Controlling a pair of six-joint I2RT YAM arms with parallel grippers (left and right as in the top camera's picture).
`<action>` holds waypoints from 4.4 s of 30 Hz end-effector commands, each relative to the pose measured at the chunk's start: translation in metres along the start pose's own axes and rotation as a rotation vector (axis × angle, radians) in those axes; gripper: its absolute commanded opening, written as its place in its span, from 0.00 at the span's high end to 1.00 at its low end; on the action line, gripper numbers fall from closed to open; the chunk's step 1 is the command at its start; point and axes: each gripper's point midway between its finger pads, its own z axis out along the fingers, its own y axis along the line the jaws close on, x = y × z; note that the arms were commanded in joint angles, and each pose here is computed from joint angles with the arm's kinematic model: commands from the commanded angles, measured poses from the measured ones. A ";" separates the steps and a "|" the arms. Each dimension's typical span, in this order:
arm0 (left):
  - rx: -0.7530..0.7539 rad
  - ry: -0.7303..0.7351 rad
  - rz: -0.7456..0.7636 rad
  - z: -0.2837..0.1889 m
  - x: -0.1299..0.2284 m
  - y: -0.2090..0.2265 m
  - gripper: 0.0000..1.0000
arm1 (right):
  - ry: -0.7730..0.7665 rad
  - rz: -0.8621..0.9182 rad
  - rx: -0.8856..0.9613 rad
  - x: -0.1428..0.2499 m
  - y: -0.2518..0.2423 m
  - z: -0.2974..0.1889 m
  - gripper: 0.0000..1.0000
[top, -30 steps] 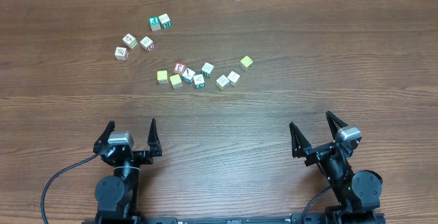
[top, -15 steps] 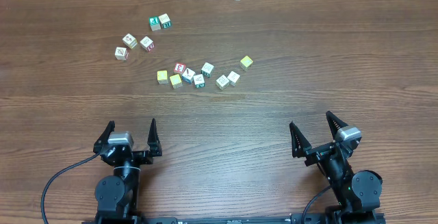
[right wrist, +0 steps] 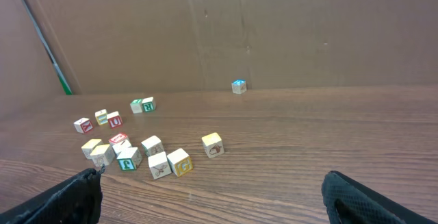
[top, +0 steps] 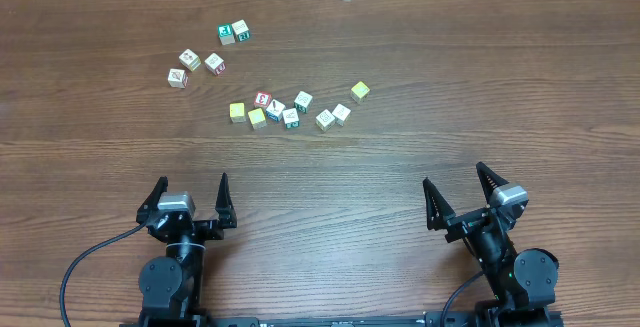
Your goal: Form a tower
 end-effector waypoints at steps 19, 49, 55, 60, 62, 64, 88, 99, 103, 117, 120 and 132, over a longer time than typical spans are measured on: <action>-0.003 -0.011 0.029 -0.001 -0.002 0.000 0.01 | -0.008 0.001 0.003 0.001 -0.001 0.000 0.00; -0.003 -0.010 0.029 -0.001 -0.002 0.000 0.01 | -0.008 0.001 0.003 0.001 -0.001 0.000 0.00; -0.003 -0.010 0.029 -0.001 -0.002 0.000 0.00 | -0.008 0.001 0.003 0.001 -0.001 0.000 0.00; -0.003 -0.011 0.029 -0.001 -0.002 0.000 0.00 | -0.008 0.001 0.003 0.001 -0.001 0.000 0.00; -0.003 -0.011 0.029 -0.001 -0.002 0.000 0.00 | -0.008 0.001 0.003 0.001 -0.001 0.000 0.00; -0.003 -0.011 0.029 -0.001 -0.002 0.000 0.01 | -0.008 0.001 0.003 0.001 -0.001 0.000 0.00; -0.002 -0.011 0.029 -0.001 -0.002 0.000 0.01 | -0.008 0.001 0.003 0.001 -0.001 0.000 0.00; -0.001 -0.013 0.028 -0.001 -0.002 0.000 0.01 | -0.008 0.001 0.003 0.001 -0.001 0.000 0.00; -0.001 -0.031 0.027 -0.001 -0.007 0.000 0.01 | -0.008 0.001 0.003 0.001 -0.001 0.000 0.00; 0.112 -0.877 -0.050 -0.092 -0.194 -0.017 0.00 | -0.008 0.001 0.003 0.001 -0.001 0.000 0.00; 0.139 -0.985 -0.084 -0.119 -0.224 -0.018 0.00 | -0.008 0.001 0.003 0.001 -0.001 0.000 0.00; 0.274 -0.966 0.056 -0.175 -0.345 -0.055 0.00 | -0.008 0.001 0.003 0.001 -0.001 0.000 0.00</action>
